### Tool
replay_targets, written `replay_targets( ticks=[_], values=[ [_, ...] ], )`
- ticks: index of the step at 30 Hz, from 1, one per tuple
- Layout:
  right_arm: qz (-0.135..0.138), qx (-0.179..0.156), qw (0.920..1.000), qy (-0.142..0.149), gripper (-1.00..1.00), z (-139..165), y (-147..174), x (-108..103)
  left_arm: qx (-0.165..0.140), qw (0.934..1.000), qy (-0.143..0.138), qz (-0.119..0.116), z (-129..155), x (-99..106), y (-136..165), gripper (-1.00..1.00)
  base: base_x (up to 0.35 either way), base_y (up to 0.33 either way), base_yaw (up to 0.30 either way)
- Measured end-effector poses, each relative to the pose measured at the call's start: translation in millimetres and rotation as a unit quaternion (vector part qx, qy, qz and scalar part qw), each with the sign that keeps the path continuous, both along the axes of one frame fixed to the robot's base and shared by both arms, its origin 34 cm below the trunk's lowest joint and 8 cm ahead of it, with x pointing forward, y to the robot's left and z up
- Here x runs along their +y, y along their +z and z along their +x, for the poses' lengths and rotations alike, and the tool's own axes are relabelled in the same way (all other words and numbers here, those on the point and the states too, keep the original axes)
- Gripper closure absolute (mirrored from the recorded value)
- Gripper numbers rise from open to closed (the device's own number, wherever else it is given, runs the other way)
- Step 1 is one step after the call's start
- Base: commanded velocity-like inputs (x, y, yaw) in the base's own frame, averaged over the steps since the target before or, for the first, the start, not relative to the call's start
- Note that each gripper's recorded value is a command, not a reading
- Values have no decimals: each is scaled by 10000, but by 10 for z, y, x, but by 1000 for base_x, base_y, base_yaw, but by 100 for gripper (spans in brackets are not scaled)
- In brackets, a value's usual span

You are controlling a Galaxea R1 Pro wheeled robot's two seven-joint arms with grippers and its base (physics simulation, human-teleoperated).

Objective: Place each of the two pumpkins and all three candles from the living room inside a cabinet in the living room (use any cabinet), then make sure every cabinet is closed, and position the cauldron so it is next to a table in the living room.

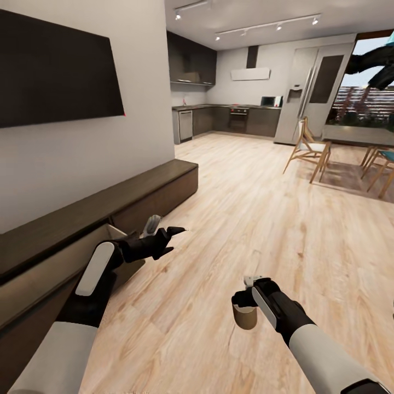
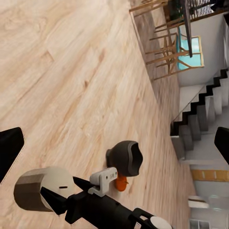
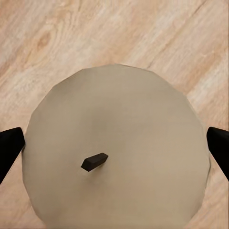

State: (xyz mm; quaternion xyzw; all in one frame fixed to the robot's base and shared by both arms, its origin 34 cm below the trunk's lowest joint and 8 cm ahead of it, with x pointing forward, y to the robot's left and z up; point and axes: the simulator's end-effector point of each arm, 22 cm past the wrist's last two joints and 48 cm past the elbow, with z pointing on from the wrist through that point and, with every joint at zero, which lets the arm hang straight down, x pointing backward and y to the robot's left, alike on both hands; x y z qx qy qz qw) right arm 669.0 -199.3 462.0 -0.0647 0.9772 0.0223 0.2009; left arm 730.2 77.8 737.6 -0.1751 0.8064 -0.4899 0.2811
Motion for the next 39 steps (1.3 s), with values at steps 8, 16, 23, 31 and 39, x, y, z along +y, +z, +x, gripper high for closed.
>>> replay_targets(
  ticks=[8, 16, 23, 31, 39],
  values=[
    [1, -3, 10000, -1, 100, 1, 1, 0, 0, 10000, -3, 1, -1, -3, 0, -100, 0, 0, 285],
    [1, -5, 10000, 0, 100, 2, 1, 0, 0, 10000, -8, -2, -3, -8, 1, -100, 0, 0, 285],
    [0, -3, 10000, 0, 100, 1, 1, 0, 0, 10000, -8, -4, -3, -11, 2, -100, 0, 0, 285],
    [1, -5, 10000, 0, 100, 2, 1, 0, 0, 10000, -4, -6, -1, -9, 2, -100, 0, 0, 285],
    [-3, -5, 10000, 6, 100, 1, 0, 2, 0, 10000, -10, -9, -4, -16, 3, -100, 0, 0, 285]
  ],
)
